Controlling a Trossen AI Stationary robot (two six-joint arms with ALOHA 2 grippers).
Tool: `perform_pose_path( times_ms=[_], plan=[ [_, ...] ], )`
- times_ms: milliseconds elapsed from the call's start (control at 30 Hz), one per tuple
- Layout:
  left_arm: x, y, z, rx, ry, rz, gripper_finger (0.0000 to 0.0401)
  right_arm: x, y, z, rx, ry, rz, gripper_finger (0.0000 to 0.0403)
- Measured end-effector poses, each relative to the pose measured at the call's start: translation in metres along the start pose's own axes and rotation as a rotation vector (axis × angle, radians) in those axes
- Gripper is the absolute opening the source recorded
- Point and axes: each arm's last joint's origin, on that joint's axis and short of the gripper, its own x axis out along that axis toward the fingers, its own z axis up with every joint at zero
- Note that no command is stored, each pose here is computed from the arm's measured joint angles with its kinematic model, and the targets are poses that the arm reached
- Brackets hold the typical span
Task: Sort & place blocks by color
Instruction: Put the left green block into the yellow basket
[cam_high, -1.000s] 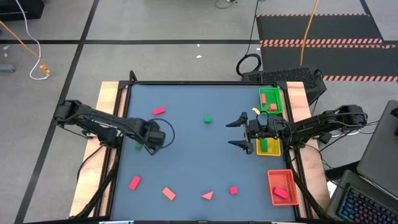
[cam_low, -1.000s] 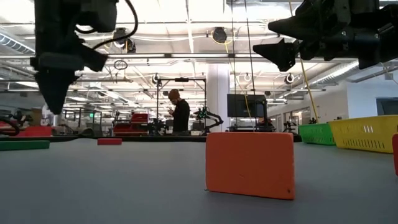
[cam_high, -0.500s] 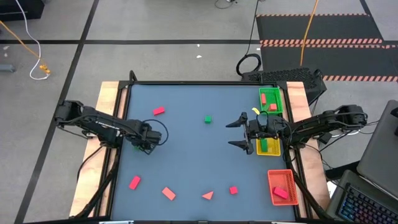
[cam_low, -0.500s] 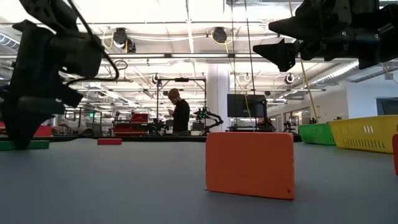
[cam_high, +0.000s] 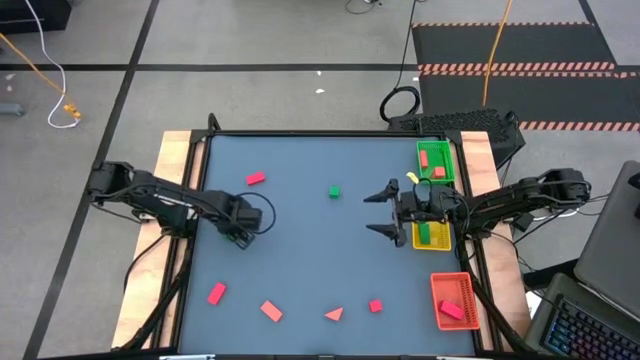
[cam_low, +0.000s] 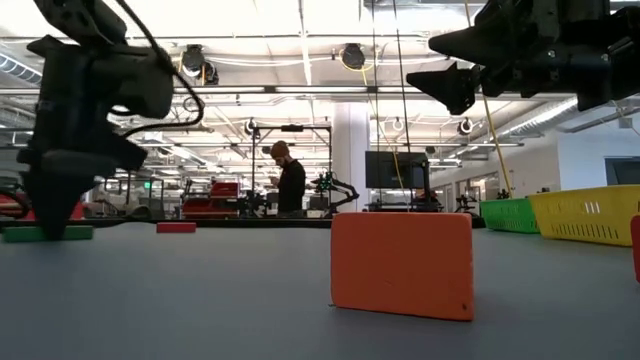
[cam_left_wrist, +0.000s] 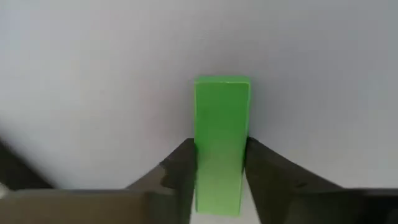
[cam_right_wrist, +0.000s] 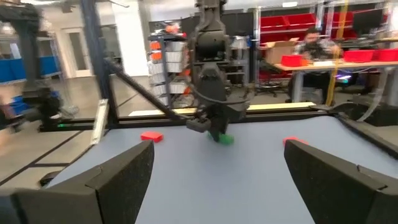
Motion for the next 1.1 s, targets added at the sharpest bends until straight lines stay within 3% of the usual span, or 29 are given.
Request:
perform_pose_path(
  times_ms=[67, 267, 567, 667, 867, 933, 1100],
  plan=[
    [-0.002, -0.005, 0.005, 0.026, -0.044, -0.045, 0.009, 0.0, -0.001, 0.0, -0.004, -0.002, -0.027, 0.0352],
    [-0.024, -0.027, 0.032, 0.15, -0.255, -0.236, 0.0091, 0.0, -0.003, 0.001, -0.001, -0.014, -0.107, 0.0352],
    [-0.09, -0.064, 0.079, 0.442, -0.91, -0.542, 0.0091, 0.001, 0.003, 0.006, 0.131, -0.096, -0.067, 0.0352],
    [-0.098, -0.067, 0.083, 0.495, -1.043, -0.523, 0.0091, 0.005, 0.005, 0.006, 0.144, -0.108, -0.075, 0.0352],
    [-0.103, -0.066, 0.086, 0.553, -1.184, -0.317, 0.0091, 0.028, 0.006, 0.012, 0.133, -0.103, -0.1, 0.0352],
    [-0.106, -0.068, 0.088, 0.587, -1.227, -0.342, 0.0091, 0.039, 0.006, 0.013, 0.108, -0.094, -0.101, 0.0352],
    [-0.112, -0.079, 0.088, 0.696, -1.293, -0.527, 0.0091, 0.065, 0.006, 0.014, 0.058, -0.08, -0.104, 0.0352]
  ],
)
